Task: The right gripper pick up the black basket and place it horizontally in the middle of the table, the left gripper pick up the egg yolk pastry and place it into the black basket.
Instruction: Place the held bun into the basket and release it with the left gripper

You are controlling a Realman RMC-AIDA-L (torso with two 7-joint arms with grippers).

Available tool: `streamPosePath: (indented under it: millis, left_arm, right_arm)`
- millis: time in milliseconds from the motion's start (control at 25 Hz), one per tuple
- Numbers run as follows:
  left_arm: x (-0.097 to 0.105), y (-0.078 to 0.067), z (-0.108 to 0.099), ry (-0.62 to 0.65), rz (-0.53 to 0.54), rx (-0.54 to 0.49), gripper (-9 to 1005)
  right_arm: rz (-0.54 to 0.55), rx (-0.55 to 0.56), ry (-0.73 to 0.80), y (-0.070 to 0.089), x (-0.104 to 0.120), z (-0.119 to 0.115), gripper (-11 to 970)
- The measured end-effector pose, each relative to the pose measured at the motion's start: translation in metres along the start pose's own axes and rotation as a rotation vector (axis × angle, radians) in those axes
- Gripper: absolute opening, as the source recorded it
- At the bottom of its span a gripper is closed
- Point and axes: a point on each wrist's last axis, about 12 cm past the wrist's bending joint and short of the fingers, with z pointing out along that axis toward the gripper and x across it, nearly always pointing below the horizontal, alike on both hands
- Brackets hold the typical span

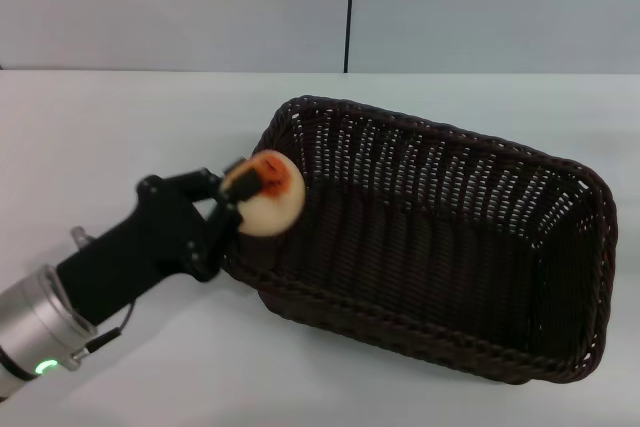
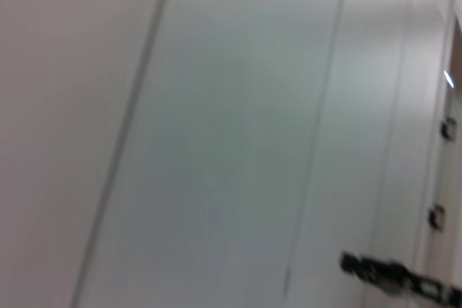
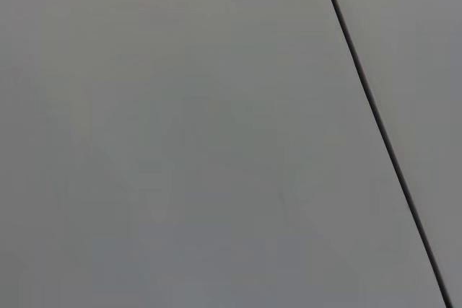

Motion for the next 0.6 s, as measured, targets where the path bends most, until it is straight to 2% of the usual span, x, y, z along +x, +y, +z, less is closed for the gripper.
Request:
streamPosePath:
  millis: [280,480,600]
  left_arm:
    - [0.009,-0.003,0.003,0.071,0.036,0.028,58]
    - [0.012,-0.006,-0.002,0.096,0.044,0.04,57]
    - [0.015,-0.012,-0.011,0.115,0.046,0.056,56]
  right_arm:
    - [0.009,-0.004,0.01,0.002,0.003,-0.001,326]
    - [0.014,-0.013,0.011,0.006,0.007,0.002,325]
    - [0.016,-0.02,0.012,0.007,0.007,0.003,325]
